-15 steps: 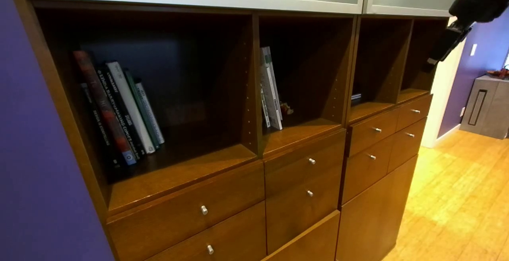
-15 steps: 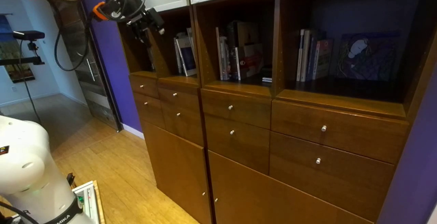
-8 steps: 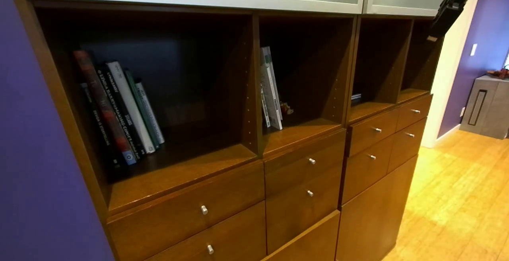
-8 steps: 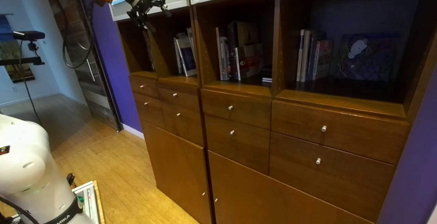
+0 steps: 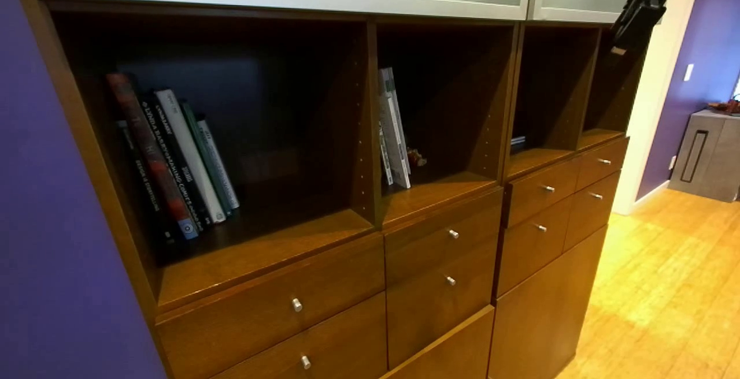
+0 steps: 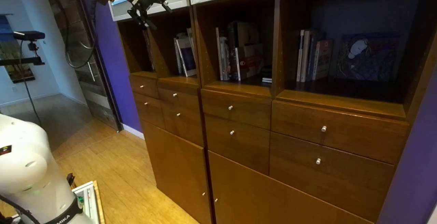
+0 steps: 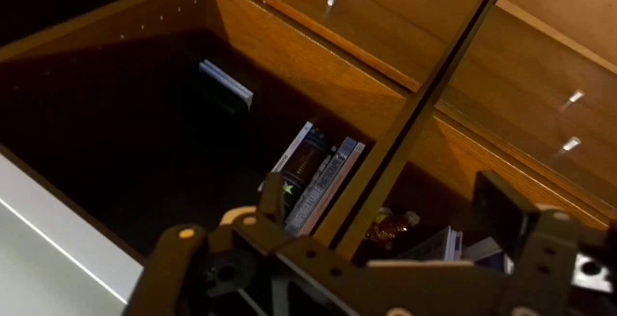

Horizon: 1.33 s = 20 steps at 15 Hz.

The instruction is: Open the top right cupboard door

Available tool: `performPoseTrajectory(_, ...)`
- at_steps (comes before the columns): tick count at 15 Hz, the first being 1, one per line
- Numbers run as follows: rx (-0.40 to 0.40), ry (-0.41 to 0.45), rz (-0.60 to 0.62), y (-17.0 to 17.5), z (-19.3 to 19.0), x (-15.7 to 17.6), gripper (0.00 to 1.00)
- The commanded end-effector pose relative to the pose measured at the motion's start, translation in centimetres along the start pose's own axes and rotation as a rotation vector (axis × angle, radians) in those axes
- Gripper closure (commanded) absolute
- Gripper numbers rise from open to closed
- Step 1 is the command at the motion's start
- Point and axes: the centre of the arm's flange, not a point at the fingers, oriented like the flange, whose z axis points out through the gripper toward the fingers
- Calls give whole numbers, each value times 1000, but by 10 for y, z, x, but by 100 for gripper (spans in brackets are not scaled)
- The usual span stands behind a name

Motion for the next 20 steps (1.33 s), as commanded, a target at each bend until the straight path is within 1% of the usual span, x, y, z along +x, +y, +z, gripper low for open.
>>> performPoseTrajectory(1, -62, 58, -166, 8, -11, 25, 0)
performPoseTrajectory(5, -165, 96, -327, 22, -21, 39, 0)
performPoseTrajectory(8, -170, 139, -411, 31, -32, 41, 0)
performPoseTrajectory(10, -146, 133, -415, 37, -40, 33, 0)
performPoseTrajectory(11, -158, 121, -385, 26, -29, 35, 0)
performPoseTrajectory(14, -162, 127, -395, 32, -33, 33, 0)
performPoseTrajectory(20, -161, 127, -398, 32, -33, 34, 0)
